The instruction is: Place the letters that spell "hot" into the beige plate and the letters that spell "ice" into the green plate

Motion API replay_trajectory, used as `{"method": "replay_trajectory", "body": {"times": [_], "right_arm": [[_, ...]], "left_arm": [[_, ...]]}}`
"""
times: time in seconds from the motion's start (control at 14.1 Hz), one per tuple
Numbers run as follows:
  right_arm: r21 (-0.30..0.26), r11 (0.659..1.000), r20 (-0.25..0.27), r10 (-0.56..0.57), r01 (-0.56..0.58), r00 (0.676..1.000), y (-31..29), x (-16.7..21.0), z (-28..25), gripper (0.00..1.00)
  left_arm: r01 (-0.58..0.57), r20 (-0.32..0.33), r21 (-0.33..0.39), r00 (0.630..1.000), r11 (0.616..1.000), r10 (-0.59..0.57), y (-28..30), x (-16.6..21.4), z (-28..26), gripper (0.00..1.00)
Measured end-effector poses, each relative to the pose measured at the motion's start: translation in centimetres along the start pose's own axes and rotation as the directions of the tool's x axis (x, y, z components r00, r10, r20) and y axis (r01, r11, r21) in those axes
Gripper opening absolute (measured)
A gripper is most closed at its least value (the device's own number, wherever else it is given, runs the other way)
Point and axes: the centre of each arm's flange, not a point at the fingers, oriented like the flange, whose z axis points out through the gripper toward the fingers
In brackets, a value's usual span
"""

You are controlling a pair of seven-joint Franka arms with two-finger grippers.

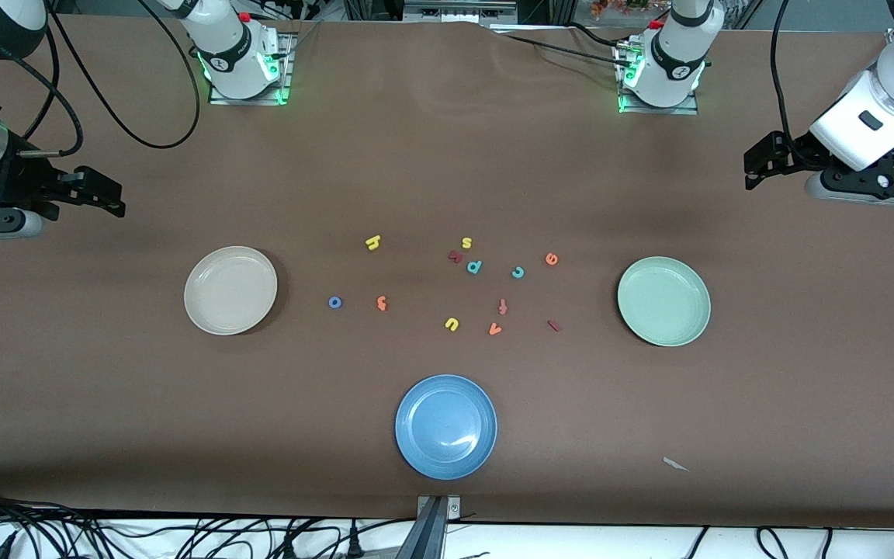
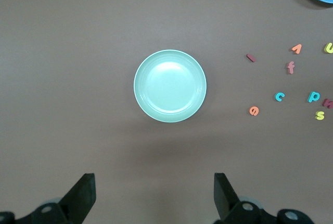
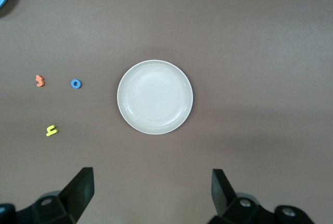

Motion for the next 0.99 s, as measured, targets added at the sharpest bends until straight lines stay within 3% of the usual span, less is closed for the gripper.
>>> {"method": "replay_trajectory", "body": {"times": [0.71,0.99], "right_arm": [[0.000,1.000,0.002,0.029,-0.029,1.000,-0.37,-0.01,0.11,1.00],[0.000,1.000,0.011,0.029,-0.029,1.000,-0.43,0.01,0.54,1.00]], "left_arm": [[0.000,0.002,0.000,1.000,1.000,0.000,0.01,-0.02,0.01,1.00],[-0.004,0.031,-0.001,1.000,1.000,0.004,0.14,0.13,0.86,1.00]]}}
